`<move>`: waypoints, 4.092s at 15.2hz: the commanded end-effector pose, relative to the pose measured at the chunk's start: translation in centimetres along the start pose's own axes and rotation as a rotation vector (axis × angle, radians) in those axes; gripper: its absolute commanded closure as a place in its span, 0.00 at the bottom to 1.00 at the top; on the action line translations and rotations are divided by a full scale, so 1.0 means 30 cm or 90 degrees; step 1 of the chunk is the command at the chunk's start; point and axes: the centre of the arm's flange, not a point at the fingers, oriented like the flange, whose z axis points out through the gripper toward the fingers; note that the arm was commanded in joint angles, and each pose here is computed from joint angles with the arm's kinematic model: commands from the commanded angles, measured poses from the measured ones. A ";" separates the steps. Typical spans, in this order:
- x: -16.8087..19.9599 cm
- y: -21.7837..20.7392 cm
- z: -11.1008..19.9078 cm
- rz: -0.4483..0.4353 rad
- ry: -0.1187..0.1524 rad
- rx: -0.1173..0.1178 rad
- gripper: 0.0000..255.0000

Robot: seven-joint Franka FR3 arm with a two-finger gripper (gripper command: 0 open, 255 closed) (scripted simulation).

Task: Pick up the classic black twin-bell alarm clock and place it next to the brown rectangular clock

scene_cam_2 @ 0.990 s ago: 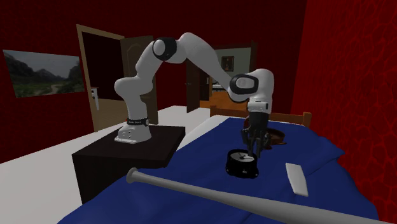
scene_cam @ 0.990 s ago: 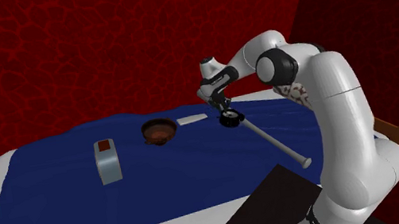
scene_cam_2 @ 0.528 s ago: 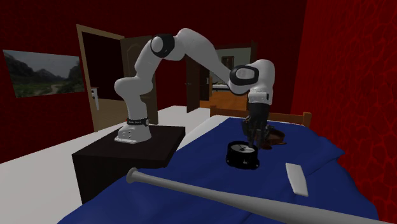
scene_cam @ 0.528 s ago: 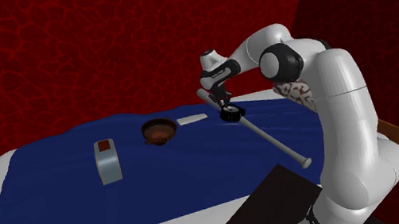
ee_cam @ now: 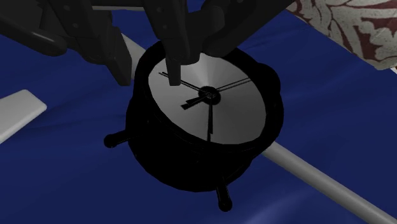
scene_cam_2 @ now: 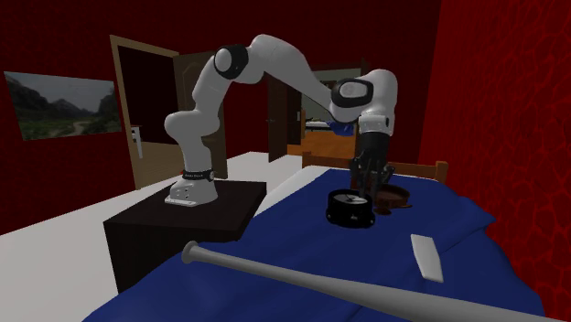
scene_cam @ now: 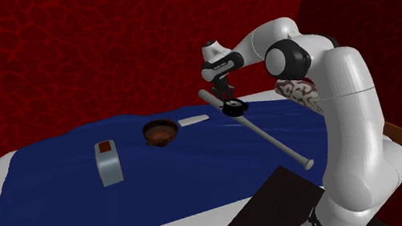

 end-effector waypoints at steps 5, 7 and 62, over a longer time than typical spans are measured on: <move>0.032 0.027 -0.096 0.000 0.000 0.000 1.00; 0.043 0.036 -0.128 0.000 0.000 0.000 1.00; -1.438 -0.444 -0.460 0.000 0.000 0.000 1.00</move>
